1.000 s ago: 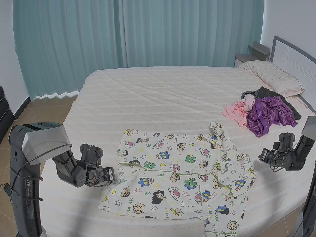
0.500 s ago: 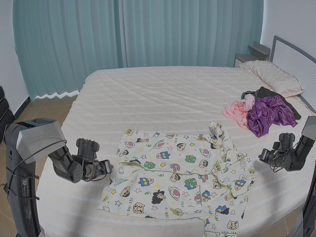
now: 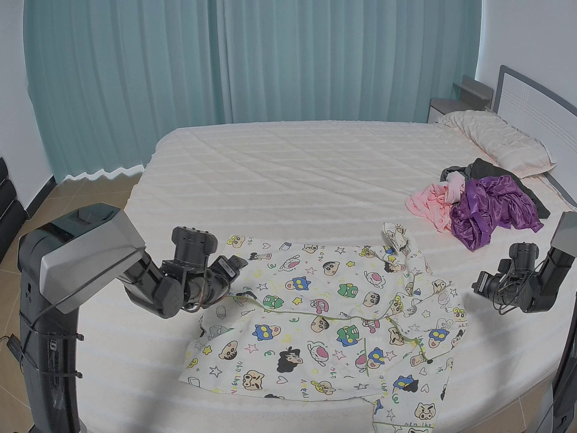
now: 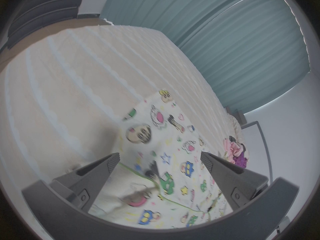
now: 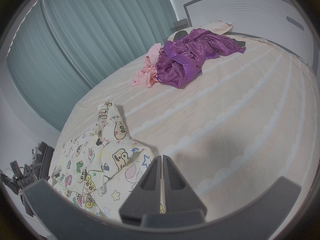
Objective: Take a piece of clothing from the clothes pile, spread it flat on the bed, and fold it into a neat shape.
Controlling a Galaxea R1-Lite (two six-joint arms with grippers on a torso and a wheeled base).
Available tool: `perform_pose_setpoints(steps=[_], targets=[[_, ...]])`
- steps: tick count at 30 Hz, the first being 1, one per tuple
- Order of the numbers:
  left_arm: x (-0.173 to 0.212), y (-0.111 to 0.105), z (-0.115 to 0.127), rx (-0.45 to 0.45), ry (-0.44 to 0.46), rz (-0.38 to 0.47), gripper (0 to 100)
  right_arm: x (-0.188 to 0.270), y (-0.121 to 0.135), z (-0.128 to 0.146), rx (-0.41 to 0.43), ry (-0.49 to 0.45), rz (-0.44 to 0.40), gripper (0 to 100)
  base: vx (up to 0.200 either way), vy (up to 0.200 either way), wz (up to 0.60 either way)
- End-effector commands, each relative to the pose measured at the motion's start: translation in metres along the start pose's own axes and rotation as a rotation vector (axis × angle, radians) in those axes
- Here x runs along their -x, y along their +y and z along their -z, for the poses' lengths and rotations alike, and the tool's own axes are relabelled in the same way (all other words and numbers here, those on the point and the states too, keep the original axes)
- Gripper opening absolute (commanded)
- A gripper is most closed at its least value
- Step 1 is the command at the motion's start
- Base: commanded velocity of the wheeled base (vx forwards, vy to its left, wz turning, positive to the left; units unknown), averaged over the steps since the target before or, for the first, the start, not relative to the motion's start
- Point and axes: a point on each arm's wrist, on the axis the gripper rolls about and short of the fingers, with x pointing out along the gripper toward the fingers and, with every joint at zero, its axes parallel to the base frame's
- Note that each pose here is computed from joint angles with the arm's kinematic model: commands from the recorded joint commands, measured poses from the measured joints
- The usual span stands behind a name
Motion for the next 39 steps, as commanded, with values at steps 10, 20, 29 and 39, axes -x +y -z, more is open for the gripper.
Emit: perform_pose_setpoints(steps=[10,20,29,39], targets=[[-0.022,-0.025,0.052,-0.057,-0.053,-0.076,100,0.0,0.0,0.0,-0.001,0.0,-0.001,0,0.0,0.0,0.0],[-0.036,-0.022,0.056,-0.107,-0.076,-0.149,100,0.0,0.0,0.0,-0.001,-0.003,-0.001,0,0.0,0.0,0.0],[-0.051,-0.014,0.036,-0.071,-0.18,-0.192,0,0.0,0.0,0.0,-0.001,0.0,-0.001,0,0.0,0.0,0.0],[-0.046,-0.012,0.029,-0.079,-0.295,-0.262,0,0.0,0.0,0.0,-0.001,0.0,-0.001,0,0.0,0.0,0.0]])
